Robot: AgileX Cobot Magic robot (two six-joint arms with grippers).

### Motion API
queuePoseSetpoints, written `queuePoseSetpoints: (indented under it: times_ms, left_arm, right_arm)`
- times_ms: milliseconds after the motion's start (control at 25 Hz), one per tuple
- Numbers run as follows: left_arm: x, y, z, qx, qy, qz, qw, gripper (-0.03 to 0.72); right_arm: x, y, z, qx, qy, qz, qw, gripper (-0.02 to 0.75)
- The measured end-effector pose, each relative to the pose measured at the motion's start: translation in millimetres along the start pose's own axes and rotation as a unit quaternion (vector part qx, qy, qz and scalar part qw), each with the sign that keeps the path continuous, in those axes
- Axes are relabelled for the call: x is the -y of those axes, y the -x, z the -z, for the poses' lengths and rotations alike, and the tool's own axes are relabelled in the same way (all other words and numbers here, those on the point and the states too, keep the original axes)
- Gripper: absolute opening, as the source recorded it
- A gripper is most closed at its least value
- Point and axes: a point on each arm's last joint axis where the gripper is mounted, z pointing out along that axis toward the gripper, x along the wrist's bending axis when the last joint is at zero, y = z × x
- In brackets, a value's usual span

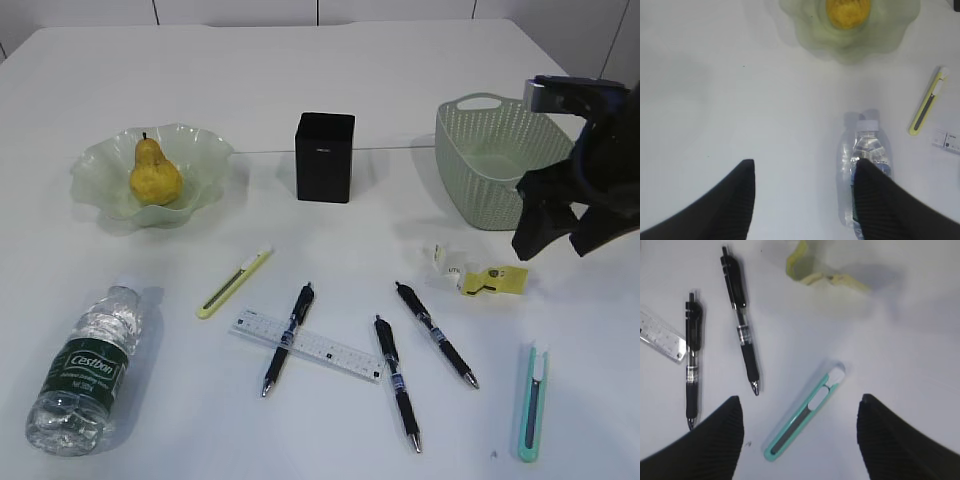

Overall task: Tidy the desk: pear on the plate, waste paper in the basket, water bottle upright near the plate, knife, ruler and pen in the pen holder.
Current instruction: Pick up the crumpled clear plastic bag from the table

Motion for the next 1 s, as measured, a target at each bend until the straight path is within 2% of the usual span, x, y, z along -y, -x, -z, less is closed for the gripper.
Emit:
queuePoseSetpoints:
  times_ms: [280, 440, 720, 1000]
  left_arm:
    - [0.0, 0.1, 0.0, 0.001, 0.0, 0.0, 1.0, 0.436]
    - [0.0, 0.1, 0.0, 0.001, 0.0, 0.0, 1.0, 0.436]
    - [0.0, 0.1, 0.0, 0.001, 0.0, 0.0, 1.0, 0.428]
    - [0.0, 0.0, 0.0, 0.0, 0.0, 0.0, 1.0, 0.422]
  right_arm:
    - [-44.8, 3.0, -15.3, -0.003, -0.001, 0.06, 0.998, 0.55]
    - [-63.3, -10.8, -32.7, -0.007, -0.007, 0.122, 0.993, 0.55]
    - [-75.4, -35.4, -82.4, 0.009, -0.059, 0.189, 0.98, 0.551]
    - [-78.2, -27.8, -102.0, 0.046, -0.081, 0.198, 0.976, 0.551]
